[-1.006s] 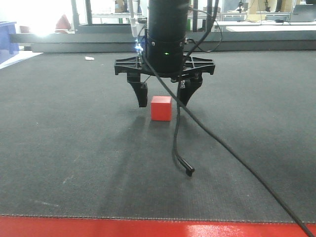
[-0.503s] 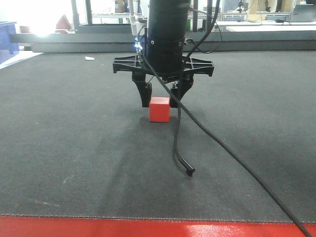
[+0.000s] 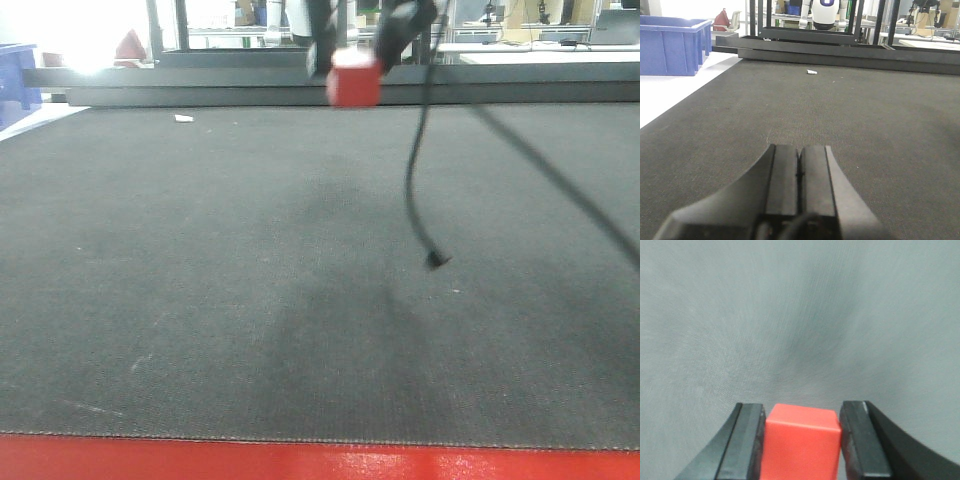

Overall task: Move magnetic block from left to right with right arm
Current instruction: 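Close the right gripper on the red cube and lift it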

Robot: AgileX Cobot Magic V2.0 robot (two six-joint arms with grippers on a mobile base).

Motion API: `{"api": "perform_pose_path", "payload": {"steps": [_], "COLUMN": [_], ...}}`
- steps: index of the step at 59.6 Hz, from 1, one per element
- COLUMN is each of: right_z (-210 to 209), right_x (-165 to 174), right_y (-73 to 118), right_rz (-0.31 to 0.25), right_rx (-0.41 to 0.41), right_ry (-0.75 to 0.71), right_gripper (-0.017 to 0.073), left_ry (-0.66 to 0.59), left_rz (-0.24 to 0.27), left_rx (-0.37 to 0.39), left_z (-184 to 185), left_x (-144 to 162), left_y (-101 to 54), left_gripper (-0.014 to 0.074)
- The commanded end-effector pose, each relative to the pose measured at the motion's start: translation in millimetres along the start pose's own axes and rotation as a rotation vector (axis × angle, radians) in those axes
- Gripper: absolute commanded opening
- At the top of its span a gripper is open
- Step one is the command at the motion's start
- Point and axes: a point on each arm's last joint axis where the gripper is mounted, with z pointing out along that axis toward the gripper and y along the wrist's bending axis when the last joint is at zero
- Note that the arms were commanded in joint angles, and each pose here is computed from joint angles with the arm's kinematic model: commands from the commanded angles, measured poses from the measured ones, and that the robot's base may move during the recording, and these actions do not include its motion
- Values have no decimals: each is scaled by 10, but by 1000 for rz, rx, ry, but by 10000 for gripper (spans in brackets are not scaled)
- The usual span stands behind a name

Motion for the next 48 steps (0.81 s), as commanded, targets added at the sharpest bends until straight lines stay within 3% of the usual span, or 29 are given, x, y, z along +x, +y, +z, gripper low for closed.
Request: {"api": "perform_pose_path", "payload": {"steps": [1, 8, 24, 48], "right_z": [-580, -749, -1168, -1622], "right_x": [-127, 40, 667, 1732], "right_y": [-179, -400, -810, -994], "right_rz": [-76, -106, -52, -72], "right_rx": [-8, 13, 18, -20], "right_ry": [-179, -206, -334, -512], "right_gripper": [237, 237, 237, 237], "left_ry": [-93, -93, -93, -93], "left_rz": [-4, -4, -4, -4], "left_rx": [3, 3, 3, 3], "left_z": [-11, -11, -11, -11], "left_x": [-55, -55, -55, -55], "left_y": [-2, -2, -2, -2], "left_gripper": [-116, -116, -116, -116]}}
